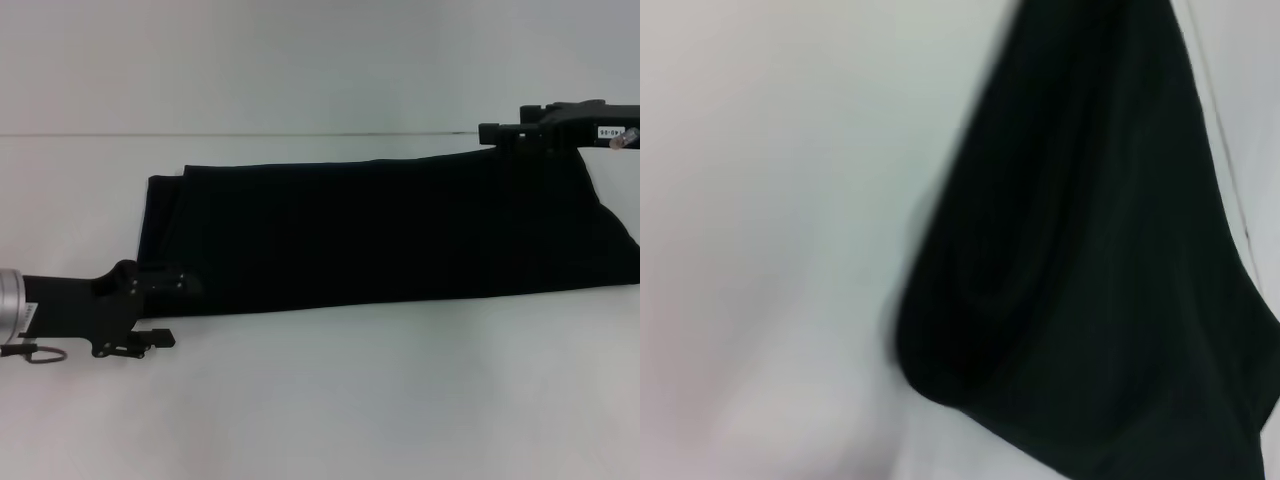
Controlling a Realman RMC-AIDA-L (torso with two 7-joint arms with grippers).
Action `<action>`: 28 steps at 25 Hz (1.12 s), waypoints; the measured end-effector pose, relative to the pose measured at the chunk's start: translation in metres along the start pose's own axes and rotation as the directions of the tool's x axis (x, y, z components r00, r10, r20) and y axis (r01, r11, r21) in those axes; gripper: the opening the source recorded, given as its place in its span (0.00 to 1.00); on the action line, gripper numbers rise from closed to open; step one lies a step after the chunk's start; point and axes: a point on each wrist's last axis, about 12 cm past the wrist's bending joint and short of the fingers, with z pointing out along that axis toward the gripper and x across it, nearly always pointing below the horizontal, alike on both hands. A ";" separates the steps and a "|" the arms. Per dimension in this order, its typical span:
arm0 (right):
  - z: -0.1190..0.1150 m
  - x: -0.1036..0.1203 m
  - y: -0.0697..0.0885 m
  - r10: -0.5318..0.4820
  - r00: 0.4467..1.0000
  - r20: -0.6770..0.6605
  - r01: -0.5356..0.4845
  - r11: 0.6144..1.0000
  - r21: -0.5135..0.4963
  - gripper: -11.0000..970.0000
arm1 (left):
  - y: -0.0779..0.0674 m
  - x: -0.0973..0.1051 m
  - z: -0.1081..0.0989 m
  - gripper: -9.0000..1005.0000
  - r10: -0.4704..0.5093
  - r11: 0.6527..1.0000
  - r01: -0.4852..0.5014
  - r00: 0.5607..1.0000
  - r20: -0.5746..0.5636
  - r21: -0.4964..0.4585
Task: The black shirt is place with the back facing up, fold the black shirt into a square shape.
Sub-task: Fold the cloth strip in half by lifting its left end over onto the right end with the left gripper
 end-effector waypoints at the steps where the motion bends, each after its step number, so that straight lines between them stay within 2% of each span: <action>1: 0.000 -0.001 0.000 -0.001 1.000 0.002 0.001 1.000 0.003 0.91 | 0.001 -0.001 0.000 0.85 -0.011 1.000 0.011 1.000 0.008 -0.003; 9: 0.005 -0.002 0.002 -0.010 1.000 0.010 0.010 1.000 0.014 0.91 | 0.004 -0.009 0.000 0.85 -0.045 0.998 0.047 0.997 0.060 -0.034; 28: 0.006 -0.005 0.000 -0.012 1.000 0.021 0.011 0.999 0.035 0.91 | 0.003 -0.011 0.009 0.85 -0.069 0.996 0.072 0.995 0.072 -0.046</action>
